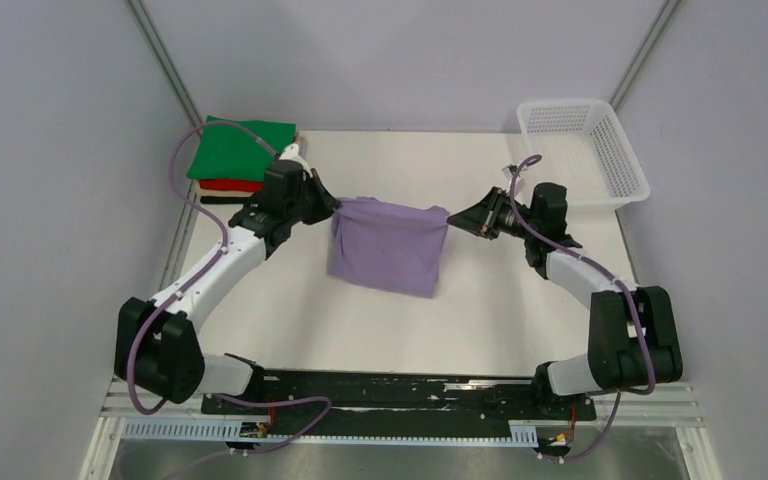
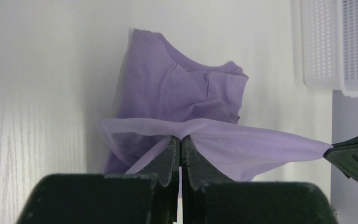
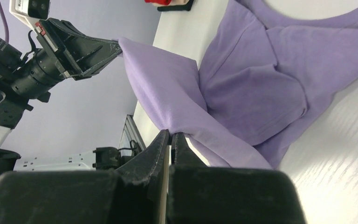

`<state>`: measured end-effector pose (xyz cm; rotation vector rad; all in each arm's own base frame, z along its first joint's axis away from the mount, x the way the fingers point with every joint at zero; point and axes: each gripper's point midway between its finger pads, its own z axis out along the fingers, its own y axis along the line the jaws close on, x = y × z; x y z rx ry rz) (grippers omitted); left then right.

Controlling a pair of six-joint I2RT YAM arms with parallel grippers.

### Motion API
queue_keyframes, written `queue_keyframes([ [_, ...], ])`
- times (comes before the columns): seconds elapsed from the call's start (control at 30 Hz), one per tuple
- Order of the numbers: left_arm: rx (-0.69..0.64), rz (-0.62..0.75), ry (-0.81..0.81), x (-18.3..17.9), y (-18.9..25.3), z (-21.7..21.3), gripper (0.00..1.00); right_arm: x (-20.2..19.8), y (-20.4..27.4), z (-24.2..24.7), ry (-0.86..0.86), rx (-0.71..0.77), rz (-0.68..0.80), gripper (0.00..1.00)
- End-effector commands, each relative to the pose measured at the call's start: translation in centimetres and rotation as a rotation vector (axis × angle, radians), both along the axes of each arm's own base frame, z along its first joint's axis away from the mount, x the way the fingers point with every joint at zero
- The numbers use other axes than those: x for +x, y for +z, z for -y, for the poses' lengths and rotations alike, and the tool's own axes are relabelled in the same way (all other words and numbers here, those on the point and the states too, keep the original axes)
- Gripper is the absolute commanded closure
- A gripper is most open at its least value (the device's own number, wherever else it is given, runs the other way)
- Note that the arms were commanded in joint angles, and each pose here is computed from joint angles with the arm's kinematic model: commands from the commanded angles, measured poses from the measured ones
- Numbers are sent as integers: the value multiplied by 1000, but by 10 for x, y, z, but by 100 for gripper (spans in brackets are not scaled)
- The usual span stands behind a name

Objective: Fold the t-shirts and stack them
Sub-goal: Fold the long partially folded tshirt into a neat square

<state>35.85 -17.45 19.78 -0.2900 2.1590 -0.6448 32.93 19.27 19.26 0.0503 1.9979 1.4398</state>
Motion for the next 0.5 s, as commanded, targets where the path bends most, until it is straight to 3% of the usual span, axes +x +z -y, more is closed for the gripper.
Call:
queue_keyframes([
  [0.0,19,93,23,48,19,-5,100,37,13,13,-42,-9,105,100],
  [0.47,5,-67,-15,145,-64,13,100,120,-56,39,-146,-32,-46,100],
])
